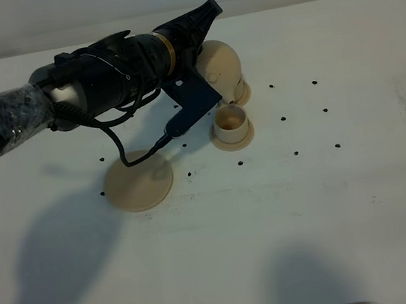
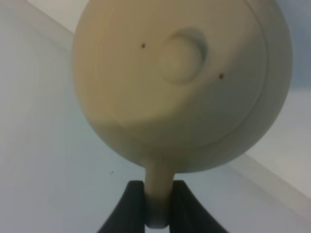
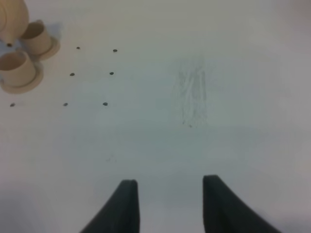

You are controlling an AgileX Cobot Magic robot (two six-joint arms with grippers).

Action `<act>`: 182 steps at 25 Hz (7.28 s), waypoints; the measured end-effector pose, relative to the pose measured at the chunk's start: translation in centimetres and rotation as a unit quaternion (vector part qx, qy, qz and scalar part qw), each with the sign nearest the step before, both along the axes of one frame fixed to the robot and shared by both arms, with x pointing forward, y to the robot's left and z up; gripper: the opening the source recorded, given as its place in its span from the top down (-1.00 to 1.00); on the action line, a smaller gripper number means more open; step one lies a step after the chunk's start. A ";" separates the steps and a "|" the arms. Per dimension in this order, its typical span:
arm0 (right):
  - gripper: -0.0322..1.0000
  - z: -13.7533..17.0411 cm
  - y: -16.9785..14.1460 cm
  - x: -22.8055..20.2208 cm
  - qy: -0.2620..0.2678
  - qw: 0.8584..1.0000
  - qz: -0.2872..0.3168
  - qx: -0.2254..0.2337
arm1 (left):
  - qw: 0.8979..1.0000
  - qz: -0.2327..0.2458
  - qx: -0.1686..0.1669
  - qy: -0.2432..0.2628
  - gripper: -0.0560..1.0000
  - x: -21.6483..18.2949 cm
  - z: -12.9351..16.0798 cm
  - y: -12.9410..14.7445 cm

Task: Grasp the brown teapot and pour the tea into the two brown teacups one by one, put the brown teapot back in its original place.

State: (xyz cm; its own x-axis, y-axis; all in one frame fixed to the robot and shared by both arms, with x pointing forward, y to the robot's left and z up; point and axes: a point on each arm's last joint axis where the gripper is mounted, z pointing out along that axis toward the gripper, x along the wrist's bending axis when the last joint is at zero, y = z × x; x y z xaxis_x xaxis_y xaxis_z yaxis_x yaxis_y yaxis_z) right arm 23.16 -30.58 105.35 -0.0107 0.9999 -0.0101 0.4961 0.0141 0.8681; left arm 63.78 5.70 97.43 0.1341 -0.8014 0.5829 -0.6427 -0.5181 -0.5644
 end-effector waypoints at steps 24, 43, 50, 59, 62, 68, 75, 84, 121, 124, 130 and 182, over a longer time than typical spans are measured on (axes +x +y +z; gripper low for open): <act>0.35 0.0 0.0 0.0 0.000 1.000 0.000 0.000 | 0.999 -0.021 0.022 -0.012 0.58 -0.3 0.0 -0.5; 0.35 0.0 0.0 0.0 0.000 1.000 0.000 0.000 | 0.998 -0.041 0.045 -0.021 0.58 -1.1 0.2 0.0; 0.35 0.0 0.0 0.0 0.000 1.000 0.000 0.000 | 0.997 -0.047 0.053 -0.026 0.58 -1.1 0.3 0.0; 0.35 0.0 0.0 0.0 0.000 1.000 0.000 0.000 | 0.997 -0.051 0.058 -0.030 0.58 -1.1 0.3 0.0; 0.35 0.0 0.0 0.0 0.000 1.000 0.000 0.000 | 0.997 -0.051 0.058 -0.031 0.58 -1.0 0.3 0.1; 0.35 0.0 0.0 0.0 0.000 1.000 0.000 0.000 | 0.996 -0.058 0.063 -0.037 0.58 -0.9 0.4 0.2; 0.35 0.0 0.0 0.0 0.000 1.000 0.000 0.000 | 0.995 -0.062 0.063 -0.039 0.58 -0.9 0.4 0.1; 0.35 0.0 0.0 0.0 0.000 1.000 0.000 0.000 | 0.995 -0.068 0.066 -0.044 0.58 -0.9 0.5 0.1; 0.35 0.0 0.0 0.0 0.000 1.000 0.000 0.000 | 0.993 -0.078 0.072 -0.054 0.58 -0.8 0.7 -0.1; 0.35 0.0 0.0 0.0 0.000 1.000 0.000 0.000 | 0.993 -0.079 0.073 -0.055 0.58 -0.8 0.7 -0.1; 0.35 0.0 0.0 0.0 0.000 1.000 0.000 0.000 | 0.993 -0.078 0.072 -0.054 0.58 -0.8 0.7 -0.1; 0.35 0.0 0.0 0.0 0.000 1.000 0.000 0.000 | 0.997 -0.043 0.046 -0.043 0.58 -0.1 0.7 0.2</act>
State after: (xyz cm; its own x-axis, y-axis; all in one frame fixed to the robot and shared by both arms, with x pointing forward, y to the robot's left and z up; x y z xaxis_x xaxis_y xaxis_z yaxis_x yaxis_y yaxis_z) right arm 23.16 -30.58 105.35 -0.0107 0.9999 -0.0101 0.4961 0.0141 0.8681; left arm 63.70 5.92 98.10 0.0158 -0.8578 0.5137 -0.6293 -0.4078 -0.6616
